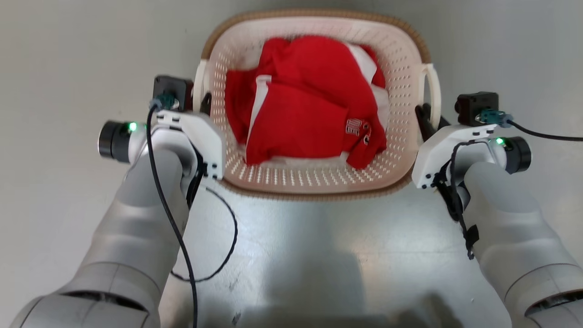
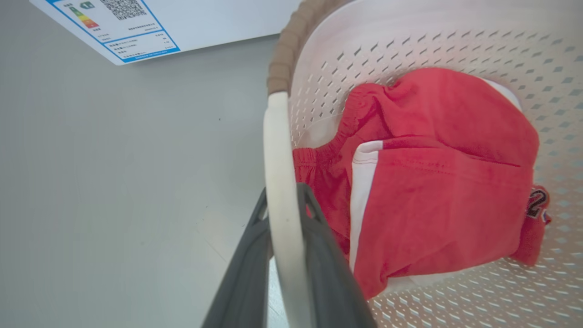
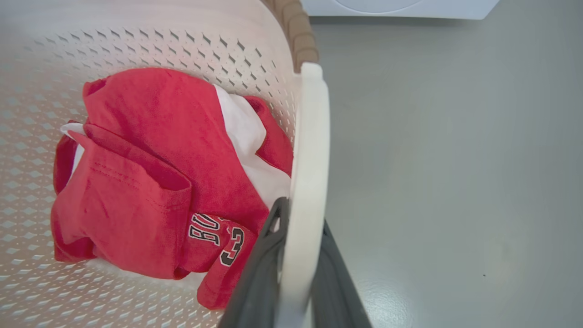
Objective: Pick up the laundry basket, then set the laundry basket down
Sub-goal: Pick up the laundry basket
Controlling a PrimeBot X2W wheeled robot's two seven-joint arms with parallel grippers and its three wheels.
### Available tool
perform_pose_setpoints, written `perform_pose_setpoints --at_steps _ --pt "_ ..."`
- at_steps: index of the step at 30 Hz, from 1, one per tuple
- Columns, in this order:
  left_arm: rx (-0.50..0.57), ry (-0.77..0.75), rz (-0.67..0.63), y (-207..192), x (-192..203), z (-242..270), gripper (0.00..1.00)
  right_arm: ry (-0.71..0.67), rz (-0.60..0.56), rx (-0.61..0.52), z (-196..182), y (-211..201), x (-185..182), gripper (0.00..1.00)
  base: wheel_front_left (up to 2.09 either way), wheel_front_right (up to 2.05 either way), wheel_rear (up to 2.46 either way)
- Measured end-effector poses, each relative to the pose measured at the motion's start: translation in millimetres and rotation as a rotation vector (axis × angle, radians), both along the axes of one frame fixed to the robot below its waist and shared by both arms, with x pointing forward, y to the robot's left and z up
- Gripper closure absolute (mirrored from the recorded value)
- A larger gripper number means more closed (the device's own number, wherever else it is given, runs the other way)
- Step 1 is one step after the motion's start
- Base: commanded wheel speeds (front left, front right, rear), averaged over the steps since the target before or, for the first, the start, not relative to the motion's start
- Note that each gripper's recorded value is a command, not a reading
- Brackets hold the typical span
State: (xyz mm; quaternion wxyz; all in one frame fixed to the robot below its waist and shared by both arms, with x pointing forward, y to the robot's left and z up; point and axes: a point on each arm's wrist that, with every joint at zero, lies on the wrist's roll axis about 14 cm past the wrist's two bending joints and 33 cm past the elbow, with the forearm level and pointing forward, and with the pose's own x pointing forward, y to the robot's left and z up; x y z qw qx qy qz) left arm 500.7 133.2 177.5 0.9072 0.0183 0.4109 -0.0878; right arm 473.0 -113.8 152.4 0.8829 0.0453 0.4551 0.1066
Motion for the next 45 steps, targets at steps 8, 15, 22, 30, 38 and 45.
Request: perform_pose_setpoints --at_steps 8,15,22,30,38,45 --pt "-0.003 0.015 -0.016 -0.1 -22.3 36.2 1.00 0.004 0.040 -0.005 51.3 3.1 -0.8 1.00 0.00 0.00 0.00" --pt "-0.040 0.055 -0.013 -4.1 -66.3 66.2 1.00 0.099 0.041 0.013 87.8 3.2 -51.8 1.00 0.00 0.00 0.00" --pt "-0.052 0.052 -0.030 -6.0 -110.0 100.2 1.00 0.069 0.040 0.029 139.2 2.0 -88.5 1.00 0.00 0.00 0.00" --pt "-0.048 0.009 -0.092 -22.5 -126.7 136.5 1.00 -0.004 0.006 0.021 180.8 -11.5 -111.3 1.00 0.00 0.00 0.00" --pt "-0.023 0.045 -0.131 -27.4 -145.6 147.0 1.00 -0.039 -0.005 0.029 196.4 -13.0 -126.3 1.00 0.00 0.00 0.00" --pt "-0.004 0.056 -0.152 -26.0 -153.5 154.5 1.00 -0.059 0.012 0.023 204.2 -8.9 -127.8 1.00 0.00 0.00 0.00"
